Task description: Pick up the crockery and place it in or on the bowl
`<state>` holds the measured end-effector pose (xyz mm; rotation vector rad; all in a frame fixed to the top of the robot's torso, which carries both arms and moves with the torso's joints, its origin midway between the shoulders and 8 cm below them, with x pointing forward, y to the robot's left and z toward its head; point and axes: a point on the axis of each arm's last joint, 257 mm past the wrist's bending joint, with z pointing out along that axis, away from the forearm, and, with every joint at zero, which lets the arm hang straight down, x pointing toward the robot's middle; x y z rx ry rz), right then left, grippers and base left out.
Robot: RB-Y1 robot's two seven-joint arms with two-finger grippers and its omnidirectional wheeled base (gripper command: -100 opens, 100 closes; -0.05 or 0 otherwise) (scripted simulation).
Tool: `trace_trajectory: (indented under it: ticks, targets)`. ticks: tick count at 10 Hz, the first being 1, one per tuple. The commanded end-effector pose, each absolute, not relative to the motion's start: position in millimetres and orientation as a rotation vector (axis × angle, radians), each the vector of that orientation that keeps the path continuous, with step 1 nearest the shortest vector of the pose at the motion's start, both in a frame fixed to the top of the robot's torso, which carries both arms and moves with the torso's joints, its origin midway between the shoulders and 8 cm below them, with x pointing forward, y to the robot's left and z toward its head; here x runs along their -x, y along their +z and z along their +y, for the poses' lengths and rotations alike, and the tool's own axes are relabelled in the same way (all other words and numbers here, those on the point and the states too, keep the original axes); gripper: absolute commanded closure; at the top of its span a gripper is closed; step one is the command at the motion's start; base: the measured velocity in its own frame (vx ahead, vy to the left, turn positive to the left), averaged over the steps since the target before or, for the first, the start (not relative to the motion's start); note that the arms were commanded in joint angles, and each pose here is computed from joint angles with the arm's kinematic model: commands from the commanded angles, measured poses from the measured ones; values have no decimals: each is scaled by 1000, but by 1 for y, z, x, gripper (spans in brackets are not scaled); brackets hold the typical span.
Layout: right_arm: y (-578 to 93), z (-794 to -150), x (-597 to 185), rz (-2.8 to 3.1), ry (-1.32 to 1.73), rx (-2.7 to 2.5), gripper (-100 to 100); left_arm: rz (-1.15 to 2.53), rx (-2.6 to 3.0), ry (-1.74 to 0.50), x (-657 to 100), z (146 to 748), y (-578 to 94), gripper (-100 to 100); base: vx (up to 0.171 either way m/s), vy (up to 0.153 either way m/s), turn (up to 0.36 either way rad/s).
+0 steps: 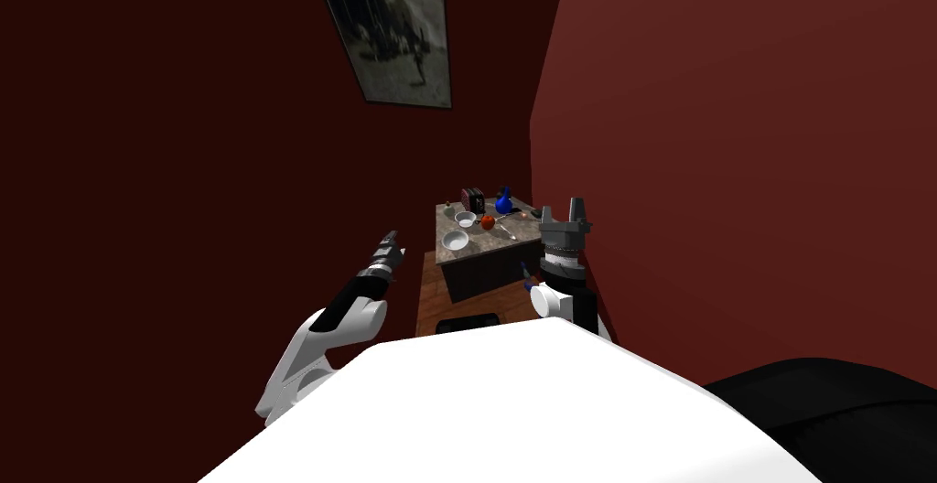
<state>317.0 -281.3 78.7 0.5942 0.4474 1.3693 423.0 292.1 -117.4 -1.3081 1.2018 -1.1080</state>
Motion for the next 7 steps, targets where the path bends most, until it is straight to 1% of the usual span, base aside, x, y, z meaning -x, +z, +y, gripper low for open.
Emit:
trace_trajectory:
  ticks: [1, 2, 7]
  targets:
    - [79, -281, -317, 447, 1369, -594, 0, 1226, 1346, -1086, -424, 293, -127, -100, 6, 13, -61]
    - [79, -281, -317, 447, 1369, -594, 0, 1230, 1352, -1082, -424, 293, -129, -100, 3, 7, 9]
    - [79, -281, -317, 447, 1369, -594, 0, 1293, 1447, -1025, -424, 292, -154, -100, 8, 6, -66]
